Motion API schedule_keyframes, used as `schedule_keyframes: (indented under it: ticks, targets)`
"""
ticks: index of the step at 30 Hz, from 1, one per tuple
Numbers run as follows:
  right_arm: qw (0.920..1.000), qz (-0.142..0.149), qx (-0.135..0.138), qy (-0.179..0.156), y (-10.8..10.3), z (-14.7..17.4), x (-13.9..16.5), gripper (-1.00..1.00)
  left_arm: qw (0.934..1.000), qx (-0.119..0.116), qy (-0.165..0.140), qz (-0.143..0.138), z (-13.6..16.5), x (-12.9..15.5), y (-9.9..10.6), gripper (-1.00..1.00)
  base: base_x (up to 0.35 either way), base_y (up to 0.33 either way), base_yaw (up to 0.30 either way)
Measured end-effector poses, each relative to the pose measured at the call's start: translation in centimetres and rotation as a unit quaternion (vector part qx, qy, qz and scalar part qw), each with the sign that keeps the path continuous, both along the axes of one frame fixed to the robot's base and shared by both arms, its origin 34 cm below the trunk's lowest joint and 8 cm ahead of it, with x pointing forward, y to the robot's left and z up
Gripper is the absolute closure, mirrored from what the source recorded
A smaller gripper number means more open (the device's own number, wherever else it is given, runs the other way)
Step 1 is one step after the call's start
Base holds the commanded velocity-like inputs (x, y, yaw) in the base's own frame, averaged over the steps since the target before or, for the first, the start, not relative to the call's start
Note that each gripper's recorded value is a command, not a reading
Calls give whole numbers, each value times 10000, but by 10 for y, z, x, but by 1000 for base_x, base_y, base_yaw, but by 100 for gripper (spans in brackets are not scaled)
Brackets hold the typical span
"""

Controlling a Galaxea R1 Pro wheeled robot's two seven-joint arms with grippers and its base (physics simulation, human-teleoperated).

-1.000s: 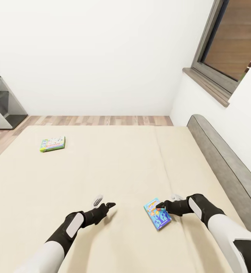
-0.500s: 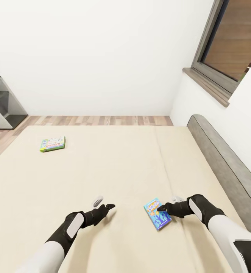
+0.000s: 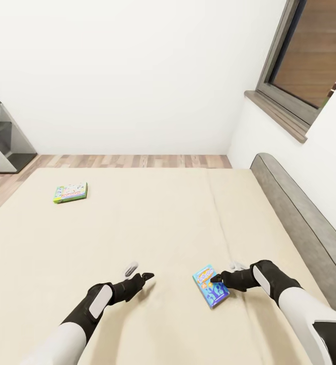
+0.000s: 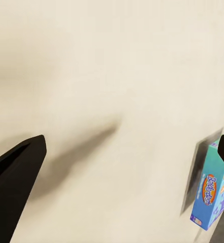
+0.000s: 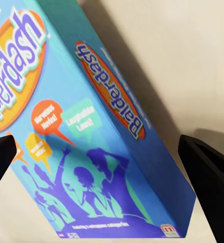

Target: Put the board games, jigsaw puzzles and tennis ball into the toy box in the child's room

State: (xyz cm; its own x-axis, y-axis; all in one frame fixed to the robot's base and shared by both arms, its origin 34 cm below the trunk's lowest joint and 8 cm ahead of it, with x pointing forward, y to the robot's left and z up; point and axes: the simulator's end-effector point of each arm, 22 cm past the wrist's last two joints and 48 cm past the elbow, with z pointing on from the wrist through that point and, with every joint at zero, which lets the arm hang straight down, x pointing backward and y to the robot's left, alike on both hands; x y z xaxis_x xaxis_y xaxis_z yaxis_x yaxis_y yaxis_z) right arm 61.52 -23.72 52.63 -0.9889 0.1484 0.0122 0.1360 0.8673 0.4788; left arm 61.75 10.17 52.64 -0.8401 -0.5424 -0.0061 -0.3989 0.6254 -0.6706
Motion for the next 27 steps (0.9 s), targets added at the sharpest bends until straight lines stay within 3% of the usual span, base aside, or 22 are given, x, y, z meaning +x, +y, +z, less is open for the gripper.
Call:
schedule_keyframes:
  ticks: [12,14,27]
  targets:
    - [9997,118,-172,-120,-11,8,1,-100,10000,-4,-46,-12,7,-3,0,-100,0,134,0]
    - [9999,72,-71,-93,-3,8,-2,-100,10000,-19,-59,-10,9,-3,-1,-100,0,190,0]
    - [9999,110,-112,-69,-4,7,-3,-100,9999,-85,-116,-27,11,-1,-3,-100,0,74,0]
